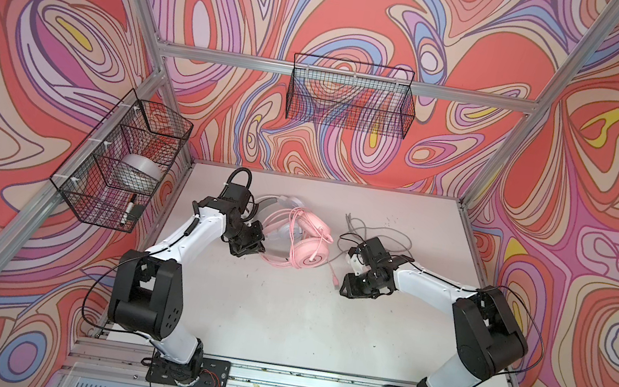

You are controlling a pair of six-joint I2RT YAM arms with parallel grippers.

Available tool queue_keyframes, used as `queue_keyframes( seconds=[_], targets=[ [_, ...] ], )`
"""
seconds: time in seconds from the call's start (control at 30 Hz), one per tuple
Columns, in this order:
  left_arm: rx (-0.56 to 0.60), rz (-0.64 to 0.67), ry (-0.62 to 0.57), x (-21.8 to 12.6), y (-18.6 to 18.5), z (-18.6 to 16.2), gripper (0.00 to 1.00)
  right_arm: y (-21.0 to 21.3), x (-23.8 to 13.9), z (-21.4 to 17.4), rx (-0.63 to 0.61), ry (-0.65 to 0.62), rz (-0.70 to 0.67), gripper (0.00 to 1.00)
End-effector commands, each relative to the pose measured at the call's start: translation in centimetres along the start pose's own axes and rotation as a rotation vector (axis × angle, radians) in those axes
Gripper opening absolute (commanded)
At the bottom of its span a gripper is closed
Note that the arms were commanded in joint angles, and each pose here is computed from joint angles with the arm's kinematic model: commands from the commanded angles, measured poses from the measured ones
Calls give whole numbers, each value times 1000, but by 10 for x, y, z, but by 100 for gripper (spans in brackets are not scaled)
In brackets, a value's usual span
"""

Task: Wrap the headphones
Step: 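Lower the open right gripper toward the pink USB plug on the table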

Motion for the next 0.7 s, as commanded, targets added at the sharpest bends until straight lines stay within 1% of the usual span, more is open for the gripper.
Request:
queue_keyframes(
  seconds=[0.0, 0.13, 0.37, 0.67],
  targets=[
    [-3, -63, 15, 1, -4, 2, 0, 8, -12, 22, 39, -142, 15, 40],
    [0, -57, 11, 1, -3, 2, 0, 12, -8, 28, 46, -156, 5, 41],
    [-3, -57, 16, 2, -2, 1, 0, 20, 2, 28, 71, -162, -27, 41],
    [-2, -54, 15, 2, -2, 1, 0, 20, 19, 23, 117, -124, -103, 40]
  ],
)
Point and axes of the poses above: each gripper's point midway between its finger pads, its own x axis out along the fingers, its own y axis along the line the jaws close on, z = x × y, the point moved 9 cm from there along -x, back along the fingers, and after that the axes turned 1 degree about x, right-handed, at the moved point
